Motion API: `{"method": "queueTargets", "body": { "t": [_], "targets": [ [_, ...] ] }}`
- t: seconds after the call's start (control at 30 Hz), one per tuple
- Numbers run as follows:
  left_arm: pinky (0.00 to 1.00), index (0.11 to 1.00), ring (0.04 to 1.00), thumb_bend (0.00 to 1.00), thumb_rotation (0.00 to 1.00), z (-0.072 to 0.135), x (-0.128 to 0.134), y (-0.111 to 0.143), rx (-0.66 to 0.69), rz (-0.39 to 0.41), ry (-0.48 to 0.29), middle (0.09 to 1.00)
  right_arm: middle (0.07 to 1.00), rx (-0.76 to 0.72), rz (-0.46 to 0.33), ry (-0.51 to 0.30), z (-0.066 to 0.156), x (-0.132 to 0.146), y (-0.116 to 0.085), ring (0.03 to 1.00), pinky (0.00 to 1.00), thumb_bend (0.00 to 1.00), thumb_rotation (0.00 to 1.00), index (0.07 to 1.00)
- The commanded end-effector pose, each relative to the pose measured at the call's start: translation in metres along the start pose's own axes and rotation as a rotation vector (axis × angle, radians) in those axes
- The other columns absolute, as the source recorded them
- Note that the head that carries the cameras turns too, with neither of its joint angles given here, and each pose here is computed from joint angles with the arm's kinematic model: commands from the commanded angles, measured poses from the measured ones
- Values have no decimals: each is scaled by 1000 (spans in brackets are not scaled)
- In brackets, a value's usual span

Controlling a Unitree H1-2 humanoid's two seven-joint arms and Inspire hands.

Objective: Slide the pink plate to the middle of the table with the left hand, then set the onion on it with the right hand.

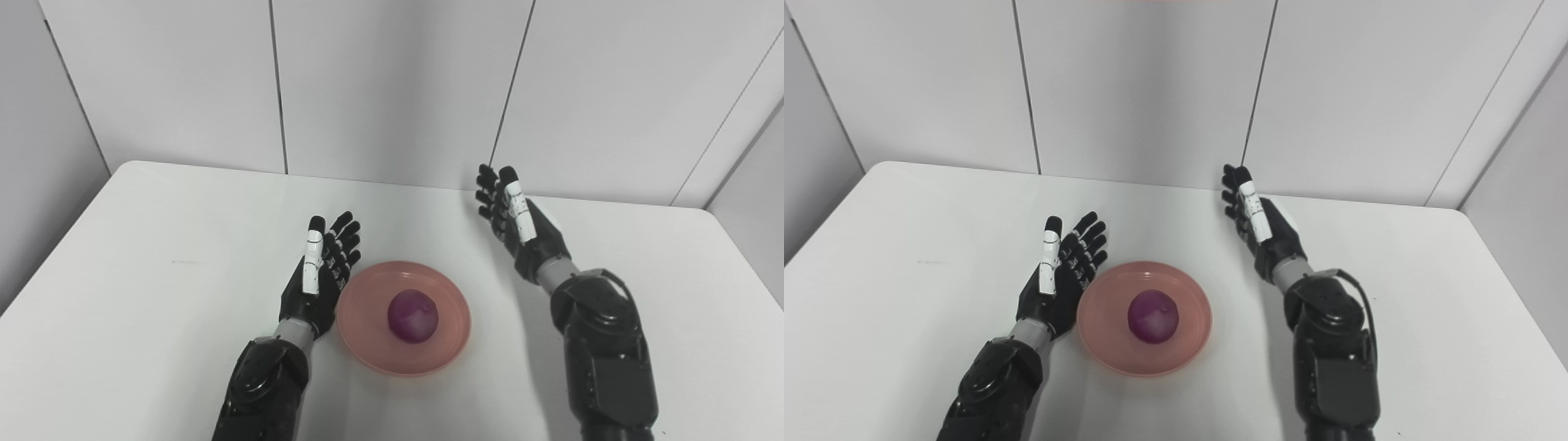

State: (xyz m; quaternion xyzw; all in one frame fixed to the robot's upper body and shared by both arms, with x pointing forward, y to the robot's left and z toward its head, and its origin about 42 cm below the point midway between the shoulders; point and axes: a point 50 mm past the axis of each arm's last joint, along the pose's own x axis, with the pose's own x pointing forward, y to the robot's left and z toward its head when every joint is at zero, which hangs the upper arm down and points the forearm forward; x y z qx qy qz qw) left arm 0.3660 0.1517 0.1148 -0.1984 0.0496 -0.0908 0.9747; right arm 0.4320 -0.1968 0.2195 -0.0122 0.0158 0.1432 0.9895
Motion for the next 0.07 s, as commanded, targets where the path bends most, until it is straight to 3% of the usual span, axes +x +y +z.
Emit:
{"method": "queueTargets", "body": {
  "t": [0.0, 0.03],
  "targets": [
    [1000, 906, 1000, 732, 987, -32, -18, 19, 5, 105, 153, 958, 1000, -15, -57, -155, 14, -3, -2, 1000, 1000, 945, 1000, 1000],
    [1000, 906, 1000, 731, 989, -32, -18, 19, 4, 104, 153, 958, 1000, -22, -74, -178, 11, -4, -2, 1000, 1000, 934, 1000, 1000]
  ]
}}
